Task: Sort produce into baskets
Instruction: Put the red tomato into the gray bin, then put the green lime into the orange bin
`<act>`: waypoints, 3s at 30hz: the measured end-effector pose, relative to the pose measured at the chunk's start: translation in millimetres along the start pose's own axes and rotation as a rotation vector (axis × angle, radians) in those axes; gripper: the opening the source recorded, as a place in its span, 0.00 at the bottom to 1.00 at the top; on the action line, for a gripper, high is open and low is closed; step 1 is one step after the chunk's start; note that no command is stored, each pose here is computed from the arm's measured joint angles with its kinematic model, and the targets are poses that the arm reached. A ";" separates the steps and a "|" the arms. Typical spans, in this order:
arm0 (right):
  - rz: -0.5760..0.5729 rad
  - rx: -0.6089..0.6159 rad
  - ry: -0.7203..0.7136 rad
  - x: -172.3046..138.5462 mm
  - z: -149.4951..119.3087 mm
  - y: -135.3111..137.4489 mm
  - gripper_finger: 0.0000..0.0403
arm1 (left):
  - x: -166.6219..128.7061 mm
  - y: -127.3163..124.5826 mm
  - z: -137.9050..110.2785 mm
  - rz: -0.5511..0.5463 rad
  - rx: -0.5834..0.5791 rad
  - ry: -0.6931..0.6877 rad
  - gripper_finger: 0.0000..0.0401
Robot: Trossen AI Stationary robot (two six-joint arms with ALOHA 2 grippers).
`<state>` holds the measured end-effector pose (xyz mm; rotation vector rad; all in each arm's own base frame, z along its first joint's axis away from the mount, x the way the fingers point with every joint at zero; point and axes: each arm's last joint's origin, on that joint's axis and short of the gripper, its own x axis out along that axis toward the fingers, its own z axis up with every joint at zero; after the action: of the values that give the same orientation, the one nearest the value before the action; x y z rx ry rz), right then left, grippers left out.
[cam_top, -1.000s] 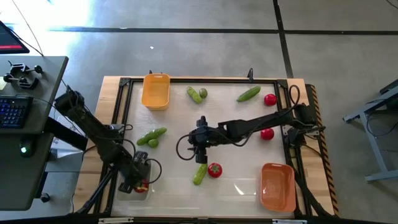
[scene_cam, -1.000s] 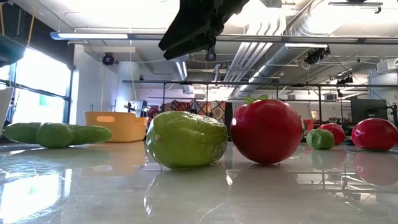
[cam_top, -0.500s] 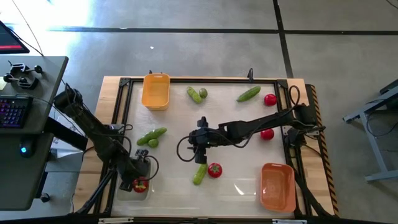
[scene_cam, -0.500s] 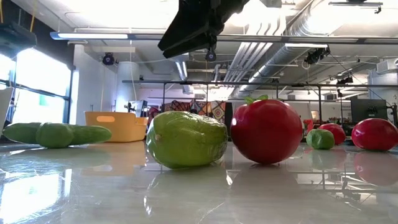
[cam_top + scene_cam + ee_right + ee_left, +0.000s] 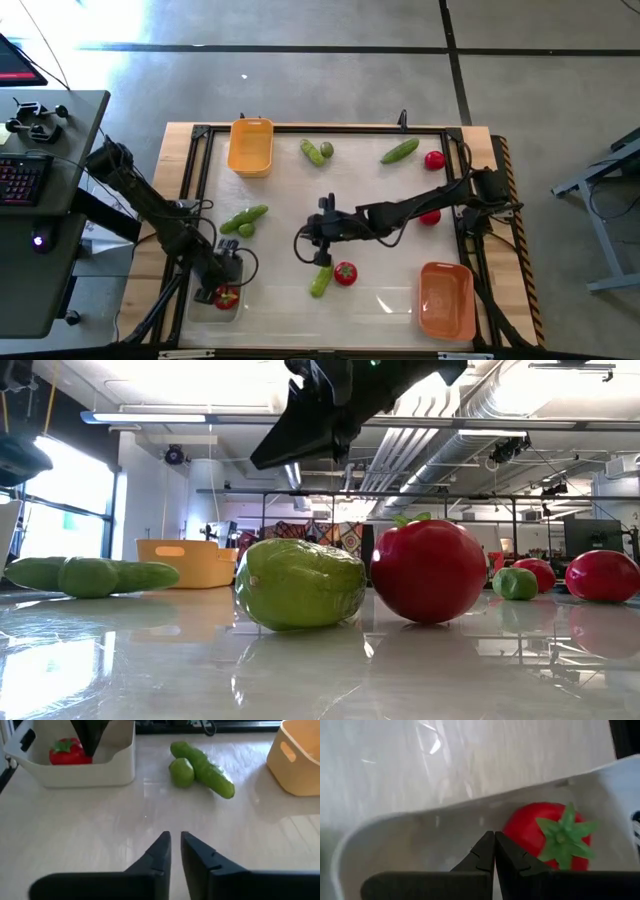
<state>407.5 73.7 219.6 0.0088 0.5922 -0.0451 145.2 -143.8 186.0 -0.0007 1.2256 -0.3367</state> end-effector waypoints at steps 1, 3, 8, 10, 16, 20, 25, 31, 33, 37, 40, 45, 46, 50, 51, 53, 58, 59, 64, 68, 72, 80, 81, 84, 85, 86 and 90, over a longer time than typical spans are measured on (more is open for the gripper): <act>0.000 0.000 0.001 0.0 -0.1 0.0 0.04 | 0.0 -0.7 -0.4 -0.005 -0.010 0.003 0.00; 0.001 0.000 0.000 0.0 0.0 0.0 0.01 | -0.1 -2.6 -1.5 -0.020 -0.017 0.012 0.00; 0.000 -0.002 0.008 0.0 -0.8 0.0 0.01 | 0.0 -7.0 -4.3 -0.037 -0.017 0.024 0.00; 0.001 -0.002 0.010 0.0 -1.0 0.0 0.01 | -0.1 -8.4 -5.2 -0.053 -0.018 0.034 0.00; 0.004 -0.003 0.014 0.0 -1.3 0.0 0.00 | -0.4 -12.5 -7.4 -0.085 -0.021 0.050 0.00; 0.004 -0.003 0.014 0.0 -1.4 0.0 0.00 | -0.6 -14.6 -8.5 -0.103 -0.032 0.060 0.00; 0.003 -0.005 0.022 0.0 -2.2 -0.1 0.00 | -0.9 -18.7 -6.4 -0.153 -0.041 0.046 0.00; 0.002 -0.006 0.029 0.0 -2.8 -0.2 0.00 | -1.2 -20.5 -11.7 -0.176 -0.075 0.112 0.00; 0.001 -0.012 0.030 0.1 -3.0 -0.2 0.00 | -1.4 -19.8 -14.8 -0.160 -0.090 0.140 0.00; 0.001 -0.014 0.030 0.1 -3.0 -0.2 0.00 | -1.6 -20.6 -18.0 -0.148 -0.097 0.161 0.00; 0.001 -0.014 0.030 0.1 -3.0 -0.2 0.00 | -1.7 -22.6 -17.0 -0.162 -0.092 0.146 0.00; 0.000 -0.017 0.041 0.0 -4.0 -0.4 0.00 | -1.7 -25.1 -13.7 -0.187 -0.089 0.110 0.00; -0.001 -0.017 0.044 0.0 -4.3 -0.4 0.00 | -1.8 -26.0 -12.5 -0.196 -0.089 0.098 0.00; 0.001 -0.028 0.065 -1.6 -6.7 3.5 0.00 | -1.9 -27.1 -11.8 -0.205 -0.067 0.085 0.00; 0.004 -0.037 0.075 -2.2 -7.9 5.3 0.00 | -2.0 -27.5 -13.0 -0.202 -0.055 0.091 0.00; 0.009 -0.064 0.087 -5.4 -8.1 7.7 0.00 | -2.7 -28.4 -15.5 -0.199 -0.036 0.102 0.00; -0.026 -0.083 0.065 -9.5 -4.2 7.3 0.00 | -5.0 -24.7 -19.3 -0.243 -0.043 0.031 0.00; -0.038 -0.085 0.067 -9.2 -4.6 6.9 0.00 | -6.7 -23.3 -19.3 -0.248 -0.045 0.001 0.00; -0.085 -0.085 0.066 -9.0 -4.7 4.5 0.00 | -17.7 -16.4 -19.5 -0.255 -0.035 -0.121 0.00; -0.093 -0.082 0.020 -9.2 -1.7 7.3 0.00 | -22.9 -8.8 -21.1 -0.241 -0.025 -0.198 0.00; -0.091 -0.104 -0.001 -4.5 -19.7 5.0 0.00 | -22.1 0.7 -21.8 -0.156 0.029 -0.295 0.00; -0.128 -0.025 0.006 0.3 -35.8 -13.3 0.00 | -27.6 11.5 -0.1 -0.091 0.153 -0.636 0.00; -0.127 -0.026 0.016 -1.8 -36.1 -13.4 0.00 | -29.5 12.8 3.6 -0.080 0.170 -0.672 0.00; -0.132 -0.034 0.041 -11.4 -34.6 -10.0 0.00 | -33.1 19.5 12.0 -0.027 0.224 -0.741 0.00; -0.139 -0.038 0.059 -15.7 -34.4 -9.8 0.00 | -34.2 22.6 14.5 0.001 0.237 -0.760 0.00; -0.145 -0.035 0.070 -21.1 -32.9 -10.7 0.00 | -35.2 26.4 17.3 0.030 0.248 -0.777 0.00; -0.233 0.001 0.143 -46.8 -30.1 -18.1 0.00 | -38.7 40.5 28.8 0.074 0.302 -0.837 0.00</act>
<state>351.1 58.1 220.8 -0.0561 0.7344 -0.2724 170.5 -100.7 224.3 0.1501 0.3389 -0.3976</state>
